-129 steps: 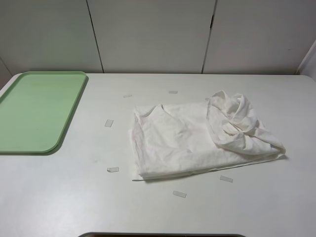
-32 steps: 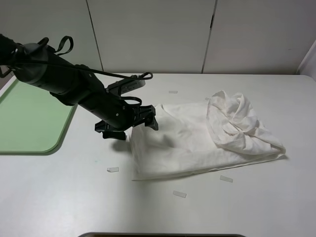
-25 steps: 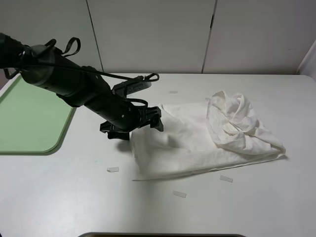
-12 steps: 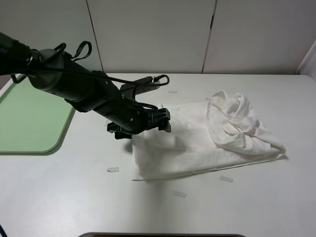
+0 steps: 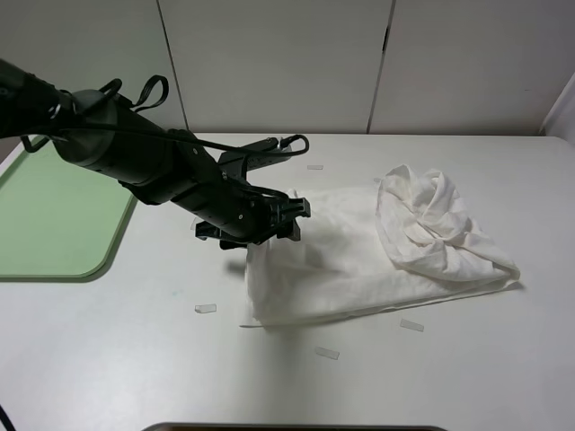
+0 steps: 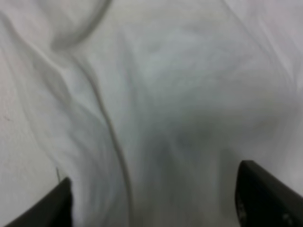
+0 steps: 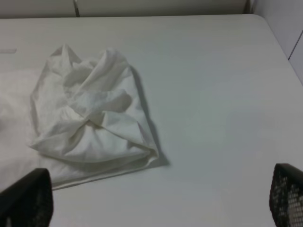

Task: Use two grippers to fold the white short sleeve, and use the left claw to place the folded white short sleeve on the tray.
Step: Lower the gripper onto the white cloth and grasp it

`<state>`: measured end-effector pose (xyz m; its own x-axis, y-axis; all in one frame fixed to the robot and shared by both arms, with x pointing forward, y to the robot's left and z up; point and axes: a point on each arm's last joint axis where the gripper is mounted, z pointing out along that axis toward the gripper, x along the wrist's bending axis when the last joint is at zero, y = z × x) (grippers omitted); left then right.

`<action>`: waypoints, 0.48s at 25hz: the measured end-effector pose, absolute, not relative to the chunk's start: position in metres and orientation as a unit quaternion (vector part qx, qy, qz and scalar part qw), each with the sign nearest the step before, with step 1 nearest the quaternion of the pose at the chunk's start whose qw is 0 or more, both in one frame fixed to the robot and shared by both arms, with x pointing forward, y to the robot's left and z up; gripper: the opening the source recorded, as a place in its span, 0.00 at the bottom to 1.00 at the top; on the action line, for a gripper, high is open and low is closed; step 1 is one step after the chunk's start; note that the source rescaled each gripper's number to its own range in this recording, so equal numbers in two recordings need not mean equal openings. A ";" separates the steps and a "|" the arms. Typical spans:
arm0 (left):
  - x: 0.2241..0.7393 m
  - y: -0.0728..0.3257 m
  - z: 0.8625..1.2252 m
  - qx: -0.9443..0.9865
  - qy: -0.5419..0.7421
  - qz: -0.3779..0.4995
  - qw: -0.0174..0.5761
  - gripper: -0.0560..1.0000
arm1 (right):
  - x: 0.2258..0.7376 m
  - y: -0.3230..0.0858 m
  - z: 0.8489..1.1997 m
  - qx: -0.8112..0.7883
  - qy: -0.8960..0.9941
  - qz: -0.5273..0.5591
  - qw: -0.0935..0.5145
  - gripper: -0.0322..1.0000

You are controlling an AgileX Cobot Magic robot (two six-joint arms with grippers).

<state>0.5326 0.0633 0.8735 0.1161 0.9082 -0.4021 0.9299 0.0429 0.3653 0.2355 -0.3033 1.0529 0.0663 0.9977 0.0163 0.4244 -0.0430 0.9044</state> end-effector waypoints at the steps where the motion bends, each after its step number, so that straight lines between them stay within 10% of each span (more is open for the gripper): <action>1: 0.533 0.063 0.873 0.691 0.665 -0.019 0.283 0.63 | 0.235 -0.303 1.053 0.620 0.574 0.371 0.386 1.00; 12: 0.534 0.064 0.867 0.690 0.668 -0.012 0.279 0.60 | 0.235 -0.303 1.053 0.620 0.574 0.371 0.386 1.00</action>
